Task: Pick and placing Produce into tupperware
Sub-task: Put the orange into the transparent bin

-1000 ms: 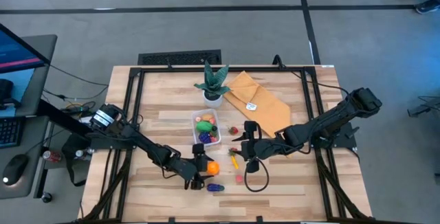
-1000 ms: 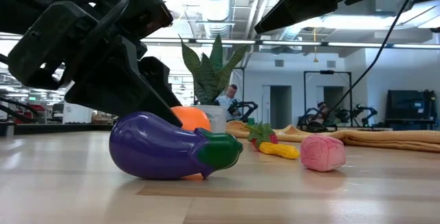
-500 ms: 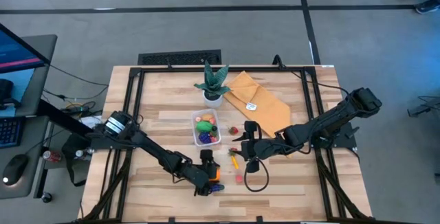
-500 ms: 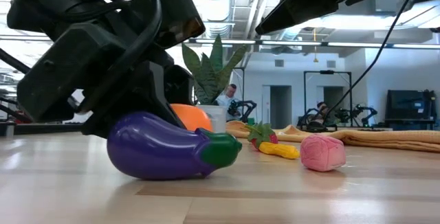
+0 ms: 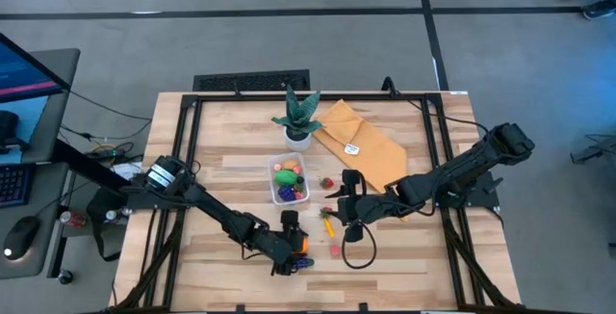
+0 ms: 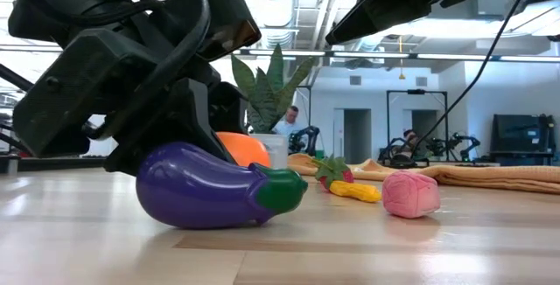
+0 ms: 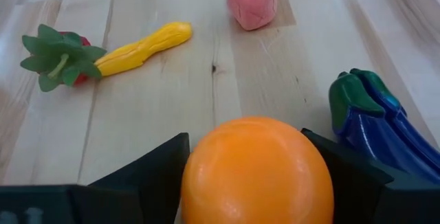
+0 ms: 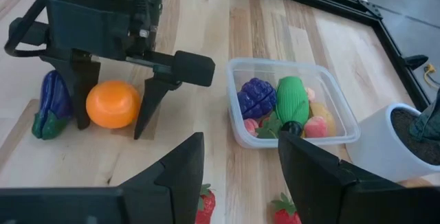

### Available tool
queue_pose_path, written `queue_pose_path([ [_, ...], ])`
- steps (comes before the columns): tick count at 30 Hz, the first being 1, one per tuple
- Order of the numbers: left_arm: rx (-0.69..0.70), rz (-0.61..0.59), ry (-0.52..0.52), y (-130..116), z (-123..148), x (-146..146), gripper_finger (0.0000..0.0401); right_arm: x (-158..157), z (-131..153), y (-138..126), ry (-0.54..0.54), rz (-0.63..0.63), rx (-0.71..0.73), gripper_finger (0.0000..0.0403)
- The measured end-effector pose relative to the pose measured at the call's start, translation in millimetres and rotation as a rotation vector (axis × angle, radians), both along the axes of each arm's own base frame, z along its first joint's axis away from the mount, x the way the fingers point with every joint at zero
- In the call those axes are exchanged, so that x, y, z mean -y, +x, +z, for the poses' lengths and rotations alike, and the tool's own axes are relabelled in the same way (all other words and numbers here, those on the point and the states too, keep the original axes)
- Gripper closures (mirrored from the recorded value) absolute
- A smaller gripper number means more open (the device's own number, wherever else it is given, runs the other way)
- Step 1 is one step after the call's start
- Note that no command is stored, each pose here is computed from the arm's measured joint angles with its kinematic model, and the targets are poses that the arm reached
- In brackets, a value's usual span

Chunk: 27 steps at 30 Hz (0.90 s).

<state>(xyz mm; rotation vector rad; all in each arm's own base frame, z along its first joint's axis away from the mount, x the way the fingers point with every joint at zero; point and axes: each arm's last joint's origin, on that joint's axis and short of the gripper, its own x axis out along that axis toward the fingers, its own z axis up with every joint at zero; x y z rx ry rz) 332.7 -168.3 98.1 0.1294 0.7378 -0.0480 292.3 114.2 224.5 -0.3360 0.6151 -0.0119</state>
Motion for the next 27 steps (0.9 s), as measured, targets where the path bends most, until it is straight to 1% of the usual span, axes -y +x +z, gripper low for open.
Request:
queue_pose_path([
  [4, -0.002, -0.009, 0.005, 0, 0, 0, 0.0168, 0, 0, 0, 0.0, 0.0, 0.0, 0.0225],
  [6, -0.002, -0.012, 0.008, 0, 0, 0, 0.0175, 0, 0, 0, 0.0, 0.0, 0.0, 0.0225],
  [9, -0.002, -0.014, 0.011, 0, 0, 0, 0.0174, 0, 0, 0, 0.0, 0.0, 0.0, 0.0225],
  [13, 0.0, -0.012, 0.013, 0, -1, 0, 0.0157, 0, 0, 0, 0.005, -0.004, 0.0, 0.0226],
  [16, 0.005, -0.018, 0.02, 0, 0, 0, 0.0153, 0, 0, 0, 0.005, -0.004, 0.0, 0.0227],
  [23, 0.015, -0.024, 0.05, -2, 12, -3, 0.0176, 0, 0, 0, 0.005, -0.004, -0.001, 0.0225],
  [27, 0.027, -0.002, 0.075, -5, 24, -5, 0.0173, 0, 0, 0, 0.005, -0.004, -0.001, 0.0227],
])
